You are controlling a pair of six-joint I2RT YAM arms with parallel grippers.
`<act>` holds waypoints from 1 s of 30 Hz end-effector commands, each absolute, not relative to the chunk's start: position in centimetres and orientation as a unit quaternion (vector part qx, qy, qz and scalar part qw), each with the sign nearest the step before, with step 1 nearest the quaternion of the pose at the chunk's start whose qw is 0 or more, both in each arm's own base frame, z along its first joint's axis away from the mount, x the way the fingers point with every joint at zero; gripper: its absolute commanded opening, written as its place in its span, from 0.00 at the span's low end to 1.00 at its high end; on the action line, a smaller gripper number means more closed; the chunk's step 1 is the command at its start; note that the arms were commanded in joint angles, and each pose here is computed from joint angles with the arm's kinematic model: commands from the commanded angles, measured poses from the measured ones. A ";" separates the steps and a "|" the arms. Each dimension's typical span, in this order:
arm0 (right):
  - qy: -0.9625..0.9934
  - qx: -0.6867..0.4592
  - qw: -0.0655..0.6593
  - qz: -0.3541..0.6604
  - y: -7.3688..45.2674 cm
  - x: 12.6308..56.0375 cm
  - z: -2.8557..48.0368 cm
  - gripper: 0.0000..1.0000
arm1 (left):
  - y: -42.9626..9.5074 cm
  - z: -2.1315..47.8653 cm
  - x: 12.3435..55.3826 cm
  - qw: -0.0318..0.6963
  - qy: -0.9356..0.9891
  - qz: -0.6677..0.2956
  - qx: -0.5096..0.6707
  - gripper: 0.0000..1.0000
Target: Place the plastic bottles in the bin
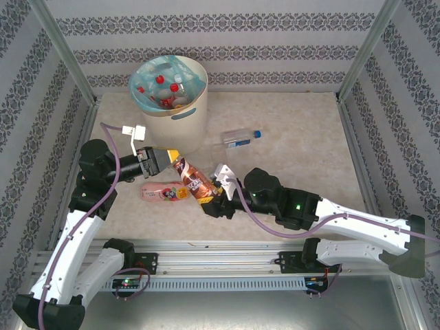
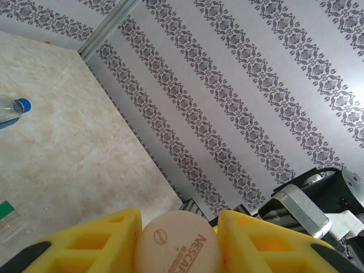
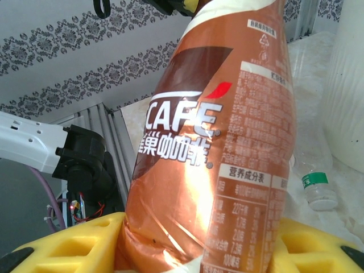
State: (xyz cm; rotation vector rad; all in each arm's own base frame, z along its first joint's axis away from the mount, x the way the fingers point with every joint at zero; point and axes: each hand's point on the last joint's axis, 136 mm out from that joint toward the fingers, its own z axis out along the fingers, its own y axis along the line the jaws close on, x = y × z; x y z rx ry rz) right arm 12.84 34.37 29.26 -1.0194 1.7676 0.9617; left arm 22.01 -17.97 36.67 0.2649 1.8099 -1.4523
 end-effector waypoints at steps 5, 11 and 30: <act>0.688 -0.404 0.445 0.408 35.3 12.9 31.7 0.52 | -17.9 38.2 20.8 0.413 0.693 -0.577 0.125 0.16; 0.732 -0.329 0.491 0.339 32.9 16.2 31.6 0.93 | -16.0 41.0 22.7 0.494 0.690 -0.522 0.084 0.00; 0.755 -0.136 0.586 0.260 21.8 19.5 32.3 0.98 | -5.8 50.1 41.1 0.686 0.724 -0.066 0.009 0.00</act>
